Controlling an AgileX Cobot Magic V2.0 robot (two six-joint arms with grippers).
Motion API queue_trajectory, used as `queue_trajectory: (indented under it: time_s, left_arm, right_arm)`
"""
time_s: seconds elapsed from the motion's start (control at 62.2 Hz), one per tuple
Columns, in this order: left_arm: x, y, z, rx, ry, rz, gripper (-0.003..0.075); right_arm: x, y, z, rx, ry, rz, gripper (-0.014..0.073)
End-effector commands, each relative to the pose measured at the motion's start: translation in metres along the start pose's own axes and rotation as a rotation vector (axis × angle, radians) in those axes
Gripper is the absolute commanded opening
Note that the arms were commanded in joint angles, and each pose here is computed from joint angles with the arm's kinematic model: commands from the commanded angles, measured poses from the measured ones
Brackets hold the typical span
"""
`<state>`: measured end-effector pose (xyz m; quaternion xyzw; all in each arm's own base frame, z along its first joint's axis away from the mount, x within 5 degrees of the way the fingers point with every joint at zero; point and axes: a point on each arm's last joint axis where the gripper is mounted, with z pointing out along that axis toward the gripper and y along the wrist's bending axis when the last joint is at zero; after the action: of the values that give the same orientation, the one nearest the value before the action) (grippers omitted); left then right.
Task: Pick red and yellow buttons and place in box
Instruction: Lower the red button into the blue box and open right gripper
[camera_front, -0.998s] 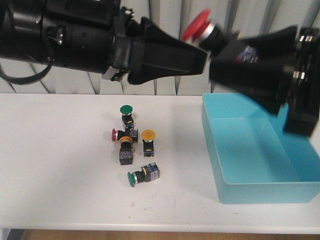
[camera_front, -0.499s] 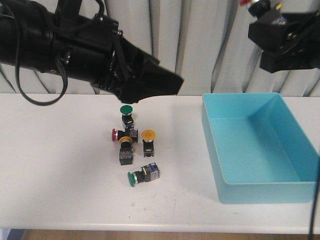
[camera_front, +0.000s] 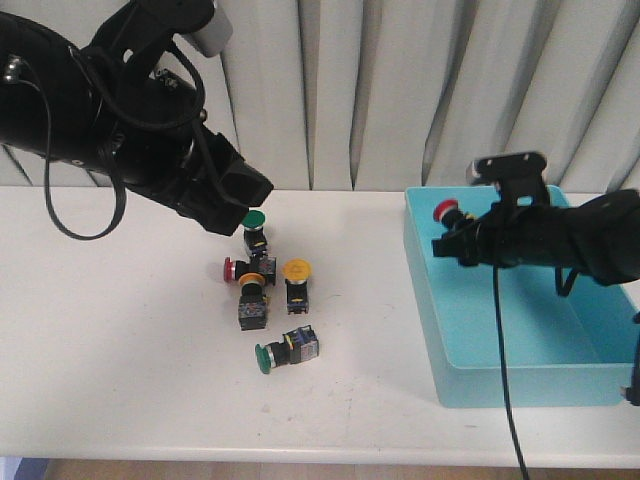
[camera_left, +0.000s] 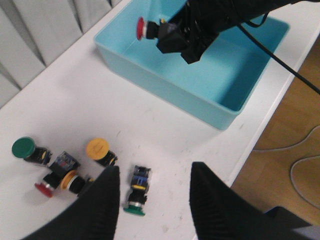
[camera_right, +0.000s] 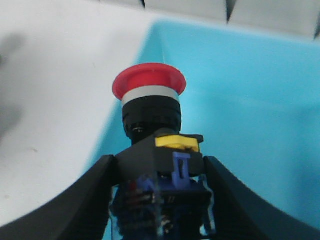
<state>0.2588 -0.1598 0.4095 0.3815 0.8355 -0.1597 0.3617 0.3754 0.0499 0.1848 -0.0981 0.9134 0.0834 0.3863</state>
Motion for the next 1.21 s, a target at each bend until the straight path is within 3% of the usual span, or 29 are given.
queue_trajectory:
  time_s: [0.0,0.177,0.306,0.66,0.821,1.03,1.191]
  left_arm:
    - [-0.009,-0.002,-0.018,-0.032,-0.079,0.002,0.0240]
    - [-0.009,-0.002,-0.018,-0.031,-0.078,0.002,0.0197]
    - [-0.009,-0.002,-0.018,-0.031,-0.078,0.002,0.0195]
    - [-0.009,-0.002,-0.018,-0.032,-0.080,0.002,0.0196]
    - [-0.009,-0.002,-0.018,-0.031,-0.080,0.002,0.0195]
    - [-0.009,-0.002,-0.018,-0.031,-0.080,0.002,0.0195]
    - [-0.008,-0.003,-0.018,-0.027,-0.070,0.002,0.0195]
  right_arm:
    - [-0.008,-0.005,0.002,0.038,-0.033,0.031,-0.0004]
    - [0.009,-0.015,0.021,0.040,0.038,0.092,0.0016]
    - [0.017,-0.025,0.024,0.017,0.083,0.138,0.0081]
    - [0.026,-0.055,0.015,-0.004,0.132,0.172,0.0476]
    - [0.018,-0.054,0.009,-0.003,0.105,0.161,0.0587]
    - [-0.023,-0.048,-0.024,-0.029,-0.023,0.126,0.0583]
    - [-0.071,-0.027,-0.091,-0.134,-0.206,0.176,0.0545]
